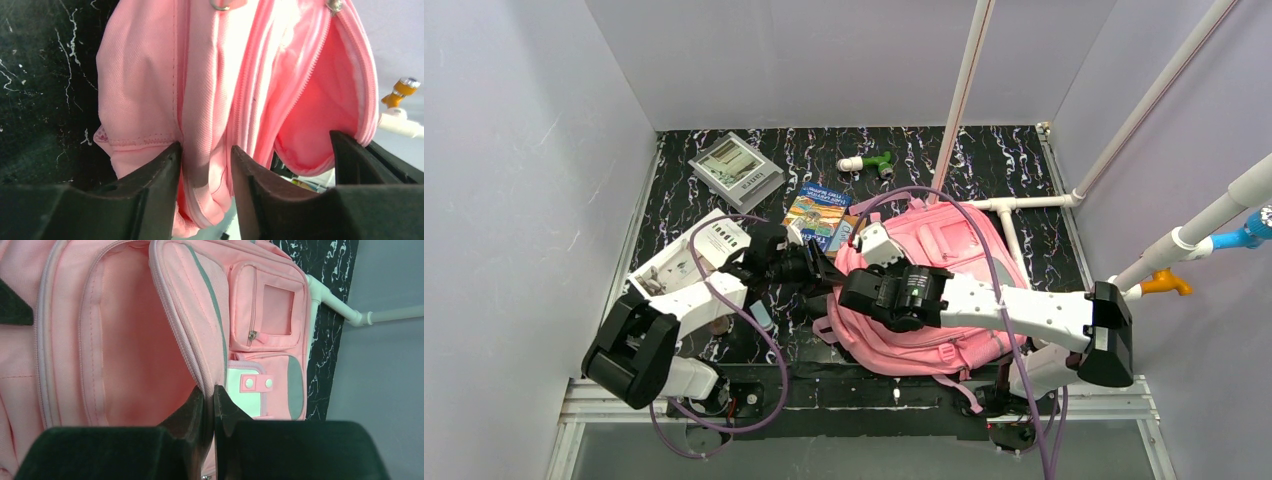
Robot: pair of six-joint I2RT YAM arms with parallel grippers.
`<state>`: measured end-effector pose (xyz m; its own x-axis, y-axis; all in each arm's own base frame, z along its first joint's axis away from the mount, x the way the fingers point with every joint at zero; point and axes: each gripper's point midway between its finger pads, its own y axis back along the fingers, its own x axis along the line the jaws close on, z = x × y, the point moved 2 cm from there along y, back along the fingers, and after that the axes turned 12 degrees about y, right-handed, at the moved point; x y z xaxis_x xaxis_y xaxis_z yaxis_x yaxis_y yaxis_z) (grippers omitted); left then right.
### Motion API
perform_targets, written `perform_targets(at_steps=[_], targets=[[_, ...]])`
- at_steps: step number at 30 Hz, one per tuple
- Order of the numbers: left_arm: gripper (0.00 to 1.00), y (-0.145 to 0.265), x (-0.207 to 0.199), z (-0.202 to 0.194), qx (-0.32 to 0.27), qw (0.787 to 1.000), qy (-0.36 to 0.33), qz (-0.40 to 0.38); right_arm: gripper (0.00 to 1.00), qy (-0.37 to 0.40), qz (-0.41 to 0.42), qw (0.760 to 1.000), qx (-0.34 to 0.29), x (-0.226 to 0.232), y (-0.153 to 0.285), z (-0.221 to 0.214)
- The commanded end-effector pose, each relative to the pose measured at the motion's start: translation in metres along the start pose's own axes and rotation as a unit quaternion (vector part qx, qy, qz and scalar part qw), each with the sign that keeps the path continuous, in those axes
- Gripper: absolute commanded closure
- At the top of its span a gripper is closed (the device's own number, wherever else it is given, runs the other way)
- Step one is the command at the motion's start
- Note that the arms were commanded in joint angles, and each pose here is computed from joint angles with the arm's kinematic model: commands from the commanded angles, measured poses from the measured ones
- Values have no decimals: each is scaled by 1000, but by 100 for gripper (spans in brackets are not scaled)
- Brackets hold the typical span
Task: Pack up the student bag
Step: Unzip the student bag at the center of the board.
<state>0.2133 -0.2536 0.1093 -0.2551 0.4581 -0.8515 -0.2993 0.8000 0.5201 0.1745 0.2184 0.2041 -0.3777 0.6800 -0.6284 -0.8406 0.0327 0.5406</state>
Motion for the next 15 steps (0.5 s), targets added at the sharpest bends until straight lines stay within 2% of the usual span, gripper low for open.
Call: perform_targets(at_steps=[1,5,10,12,15], targets=[[54,17,-28,-1,-9,999,-20,-25,99,-17,-17,999,-40,-17,5,13],[34,27,-33,-2,-17,999,-39,-12,99,-47,7,997,-58,-17,8,18],[13,65,-25,5,-72,988,-110,86,99,-62,23,996,-62,-11,5,16],[10,87,-17,12,-112,974,-135,141,99,-60,24,996,-60,-9,3,15],[10,125,13,16,-169,947,-97,256,99,-56,26,996,-58,-7,1,15]])
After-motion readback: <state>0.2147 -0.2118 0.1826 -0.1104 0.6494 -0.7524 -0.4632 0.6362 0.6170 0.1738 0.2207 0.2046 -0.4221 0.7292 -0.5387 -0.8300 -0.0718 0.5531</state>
